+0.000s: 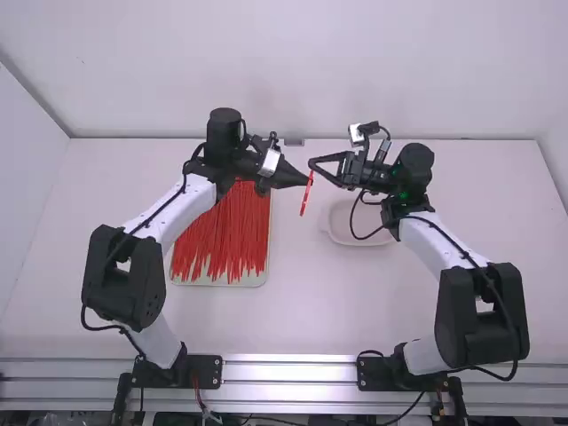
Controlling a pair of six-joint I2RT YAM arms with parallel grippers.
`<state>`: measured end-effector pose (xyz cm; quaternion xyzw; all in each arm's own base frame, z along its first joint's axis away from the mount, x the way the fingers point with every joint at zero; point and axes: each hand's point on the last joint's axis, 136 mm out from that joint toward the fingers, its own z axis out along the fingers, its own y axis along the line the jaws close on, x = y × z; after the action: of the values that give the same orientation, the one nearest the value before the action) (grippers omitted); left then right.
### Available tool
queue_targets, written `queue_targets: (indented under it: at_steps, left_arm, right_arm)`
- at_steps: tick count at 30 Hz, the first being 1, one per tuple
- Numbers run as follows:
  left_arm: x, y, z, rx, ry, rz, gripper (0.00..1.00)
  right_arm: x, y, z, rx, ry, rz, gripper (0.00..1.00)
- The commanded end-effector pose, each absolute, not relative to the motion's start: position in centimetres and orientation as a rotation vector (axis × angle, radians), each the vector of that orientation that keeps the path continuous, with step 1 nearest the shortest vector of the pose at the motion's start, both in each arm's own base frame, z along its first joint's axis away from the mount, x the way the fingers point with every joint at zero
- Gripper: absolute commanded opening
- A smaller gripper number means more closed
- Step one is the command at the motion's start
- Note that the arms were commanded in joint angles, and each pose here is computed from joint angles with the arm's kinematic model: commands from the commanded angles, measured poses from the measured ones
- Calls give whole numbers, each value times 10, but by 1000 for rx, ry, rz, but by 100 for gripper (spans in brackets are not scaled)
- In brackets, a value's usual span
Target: Fasten the cable tie
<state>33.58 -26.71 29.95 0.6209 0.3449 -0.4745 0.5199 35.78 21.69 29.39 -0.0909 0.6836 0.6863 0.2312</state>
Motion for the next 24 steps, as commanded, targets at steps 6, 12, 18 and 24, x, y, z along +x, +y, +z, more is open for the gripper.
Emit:
queue_targets:
  at_steps: [6, 12, 18, 24]
  left_arm:
    - [331, -266, 307, 1494, 808, -1131, 2]
    - [334, -268, 306, 1485, 842, -1134, 2]
    - [333, -269, 306, 1485, 843, -1137, 2]
    - [331, -272, 306, 1490, 836, -1144, 2]
  right_arm:
    - [351, 225, 297, -301, 1887, 1913, 0]
    - [349, 230, 302, -330, 1855, 1907, 0]
    - [351, 229, 315, -347, 1789, 1887, 0]
    - [350, 230, 323, -367, 1785, 1898, 0]
